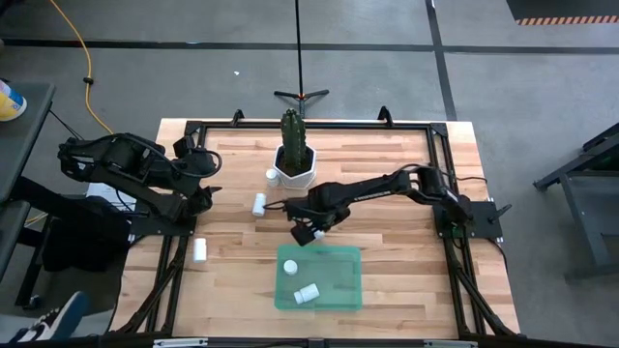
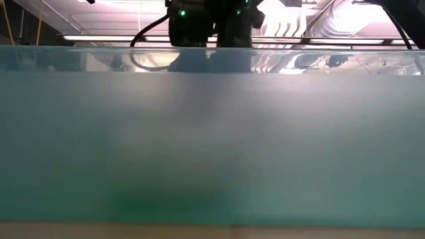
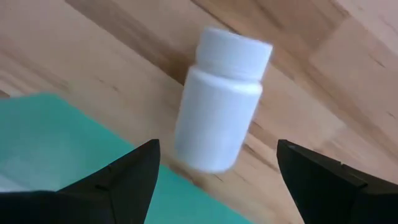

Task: Pick and place pill bottles into a basket
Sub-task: Put the white pill bottle into the green bin

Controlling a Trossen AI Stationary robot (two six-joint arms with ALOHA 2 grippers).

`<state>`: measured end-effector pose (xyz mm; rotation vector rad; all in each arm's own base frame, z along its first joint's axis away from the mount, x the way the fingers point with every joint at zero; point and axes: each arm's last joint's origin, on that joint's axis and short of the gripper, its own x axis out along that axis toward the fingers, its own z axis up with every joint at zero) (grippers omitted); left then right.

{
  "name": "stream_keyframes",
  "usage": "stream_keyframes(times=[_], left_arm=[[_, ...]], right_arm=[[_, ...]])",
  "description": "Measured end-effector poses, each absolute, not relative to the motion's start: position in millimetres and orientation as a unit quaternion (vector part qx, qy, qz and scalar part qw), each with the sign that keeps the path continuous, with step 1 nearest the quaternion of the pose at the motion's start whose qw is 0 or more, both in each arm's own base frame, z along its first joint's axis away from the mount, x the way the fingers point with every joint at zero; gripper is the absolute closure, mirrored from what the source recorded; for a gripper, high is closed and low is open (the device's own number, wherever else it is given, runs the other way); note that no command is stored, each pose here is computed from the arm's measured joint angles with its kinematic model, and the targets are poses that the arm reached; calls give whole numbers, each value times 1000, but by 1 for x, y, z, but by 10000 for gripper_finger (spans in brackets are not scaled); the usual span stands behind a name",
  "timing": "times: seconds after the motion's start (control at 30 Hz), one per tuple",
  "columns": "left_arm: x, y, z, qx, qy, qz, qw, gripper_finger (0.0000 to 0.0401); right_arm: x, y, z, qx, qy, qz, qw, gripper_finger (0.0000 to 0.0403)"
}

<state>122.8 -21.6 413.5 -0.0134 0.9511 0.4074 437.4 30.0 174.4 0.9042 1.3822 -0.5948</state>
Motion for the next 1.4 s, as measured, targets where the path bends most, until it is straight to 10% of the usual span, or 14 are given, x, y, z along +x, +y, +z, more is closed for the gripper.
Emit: stream_keyframes(times=[0.63,1.4], left_arm=[[123,-22,413,-13,457,189,869,64],[123,-22,413,-17,457,191,869,64]], right_arm=[[458,27,145,435,586,-221,647,95],[460,14,144,372,612,-115,689,195]])
